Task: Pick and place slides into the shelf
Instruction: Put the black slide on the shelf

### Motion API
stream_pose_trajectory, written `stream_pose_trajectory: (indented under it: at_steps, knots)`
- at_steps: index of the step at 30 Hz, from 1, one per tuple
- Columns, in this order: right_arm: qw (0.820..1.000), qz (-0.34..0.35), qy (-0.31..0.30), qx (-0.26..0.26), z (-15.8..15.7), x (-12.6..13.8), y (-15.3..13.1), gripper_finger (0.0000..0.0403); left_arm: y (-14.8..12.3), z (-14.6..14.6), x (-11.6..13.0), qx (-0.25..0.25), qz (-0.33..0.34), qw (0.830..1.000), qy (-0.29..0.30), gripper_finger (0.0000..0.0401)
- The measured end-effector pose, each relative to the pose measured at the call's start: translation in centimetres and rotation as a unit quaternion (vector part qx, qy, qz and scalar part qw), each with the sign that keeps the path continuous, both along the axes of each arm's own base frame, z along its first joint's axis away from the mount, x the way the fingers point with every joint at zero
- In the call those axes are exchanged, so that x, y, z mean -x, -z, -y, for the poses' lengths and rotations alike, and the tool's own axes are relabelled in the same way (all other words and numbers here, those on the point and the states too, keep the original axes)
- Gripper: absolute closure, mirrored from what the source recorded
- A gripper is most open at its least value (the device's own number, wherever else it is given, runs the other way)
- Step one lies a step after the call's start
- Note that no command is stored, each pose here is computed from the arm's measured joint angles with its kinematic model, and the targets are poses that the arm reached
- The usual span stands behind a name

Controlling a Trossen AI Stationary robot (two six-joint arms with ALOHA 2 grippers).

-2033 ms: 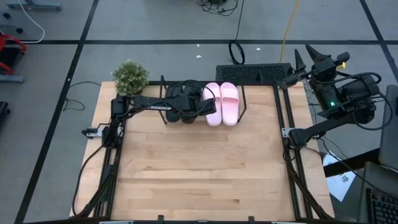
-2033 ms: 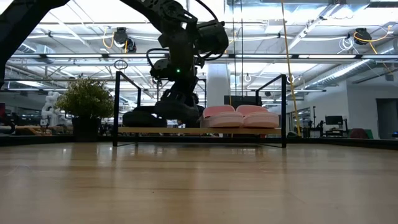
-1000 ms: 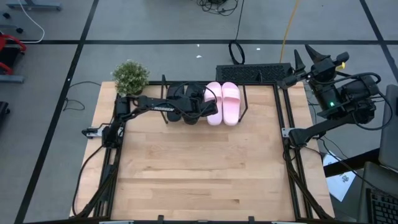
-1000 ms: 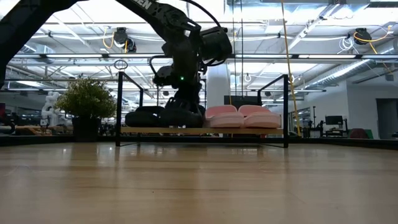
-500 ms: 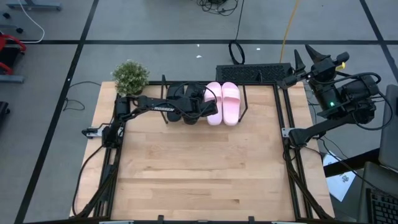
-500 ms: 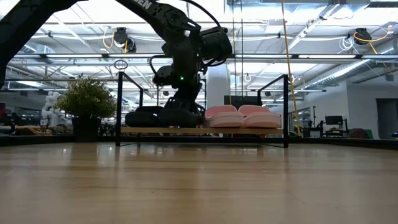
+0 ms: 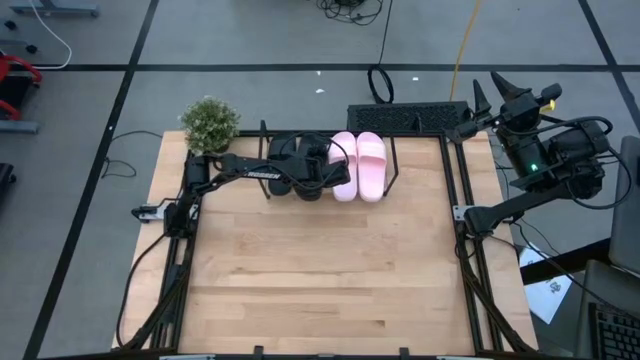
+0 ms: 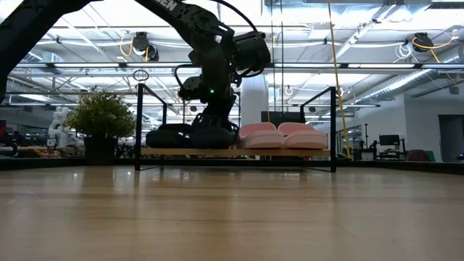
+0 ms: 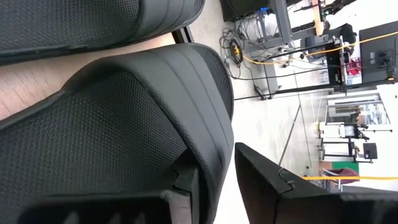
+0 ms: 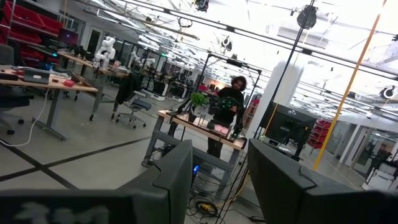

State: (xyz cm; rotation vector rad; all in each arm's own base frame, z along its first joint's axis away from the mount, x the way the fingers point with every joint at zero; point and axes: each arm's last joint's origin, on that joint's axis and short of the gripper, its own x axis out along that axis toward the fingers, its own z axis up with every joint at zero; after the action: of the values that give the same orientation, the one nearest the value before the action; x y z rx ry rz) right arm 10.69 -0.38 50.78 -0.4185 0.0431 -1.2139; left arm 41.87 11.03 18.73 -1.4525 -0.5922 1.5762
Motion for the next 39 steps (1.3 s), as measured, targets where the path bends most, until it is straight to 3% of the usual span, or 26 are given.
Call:
stream_pose_trajectory:
  at_steps: [39]
  knots:
    - [1.000,0.000,0.001,-0.002,0.01,0.02,0.01,0.0257,-0.11,-0.92,0.16,-0.004,-0.041,0.999,0.020,0.0313]
